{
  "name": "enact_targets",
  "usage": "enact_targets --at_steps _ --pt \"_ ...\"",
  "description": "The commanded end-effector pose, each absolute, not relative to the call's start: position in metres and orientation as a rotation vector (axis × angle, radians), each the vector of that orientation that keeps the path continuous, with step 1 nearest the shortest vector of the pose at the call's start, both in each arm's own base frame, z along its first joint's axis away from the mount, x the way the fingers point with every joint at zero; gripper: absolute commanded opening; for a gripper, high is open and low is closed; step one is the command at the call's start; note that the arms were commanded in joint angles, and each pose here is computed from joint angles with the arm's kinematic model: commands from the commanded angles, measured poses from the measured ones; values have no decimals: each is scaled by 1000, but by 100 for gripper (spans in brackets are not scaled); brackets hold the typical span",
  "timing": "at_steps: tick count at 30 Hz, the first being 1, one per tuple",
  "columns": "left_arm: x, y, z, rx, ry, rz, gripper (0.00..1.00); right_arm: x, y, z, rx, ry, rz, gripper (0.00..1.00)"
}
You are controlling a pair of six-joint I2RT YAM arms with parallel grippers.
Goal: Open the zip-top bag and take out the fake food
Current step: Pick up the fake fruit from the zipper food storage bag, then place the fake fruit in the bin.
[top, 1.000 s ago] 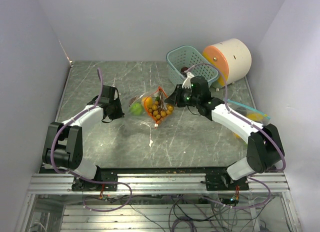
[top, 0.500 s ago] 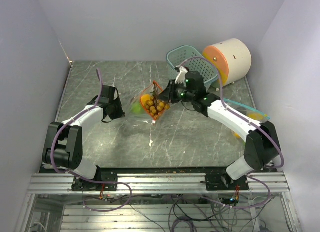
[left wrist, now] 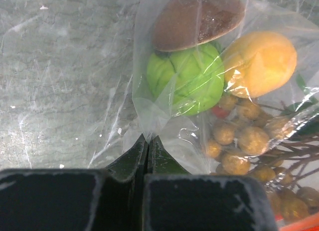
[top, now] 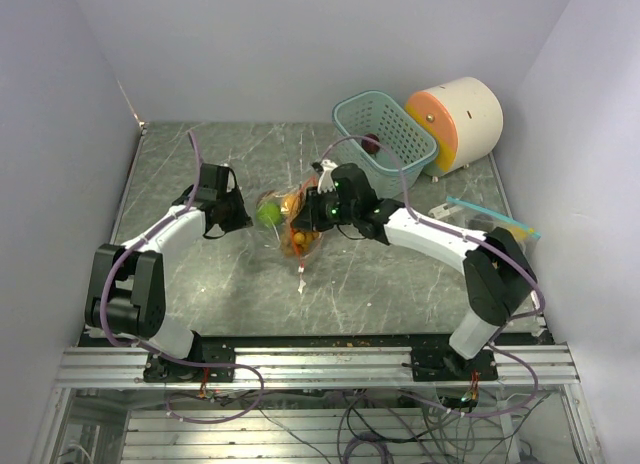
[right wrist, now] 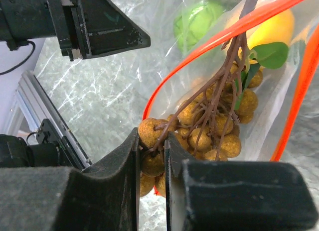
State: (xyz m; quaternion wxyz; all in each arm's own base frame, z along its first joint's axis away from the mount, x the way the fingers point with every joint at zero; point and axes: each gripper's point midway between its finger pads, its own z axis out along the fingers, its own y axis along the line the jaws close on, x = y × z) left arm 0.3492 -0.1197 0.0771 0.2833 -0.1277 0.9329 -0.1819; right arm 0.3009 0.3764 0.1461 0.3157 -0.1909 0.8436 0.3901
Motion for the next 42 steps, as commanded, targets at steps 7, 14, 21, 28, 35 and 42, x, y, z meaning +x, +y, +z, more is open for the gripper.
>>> enact_targets --at_steps 7,14,21,28,35,42 --pt "354 -121 74 -394 2513 -511 7 325 312 235 -314 2040 1023 0" --pt "348 -118 59 -407 2546 -488 7 354 256 290 -201 1918 976 0" --pt "345 -115 54 -406 2557 -468 7 371 237 322 -139 1820 965 0" --pt "342 -115 55 -386 2561 -471 7 423 209 352 -87 1751 862 0" --pt "341 -114 57 -371 2552 -472 7 474 164 334 0 1800 752 0" --pt "344 -112 58 -359 2554 -453 7 497 157 283 4 1936 728 17"
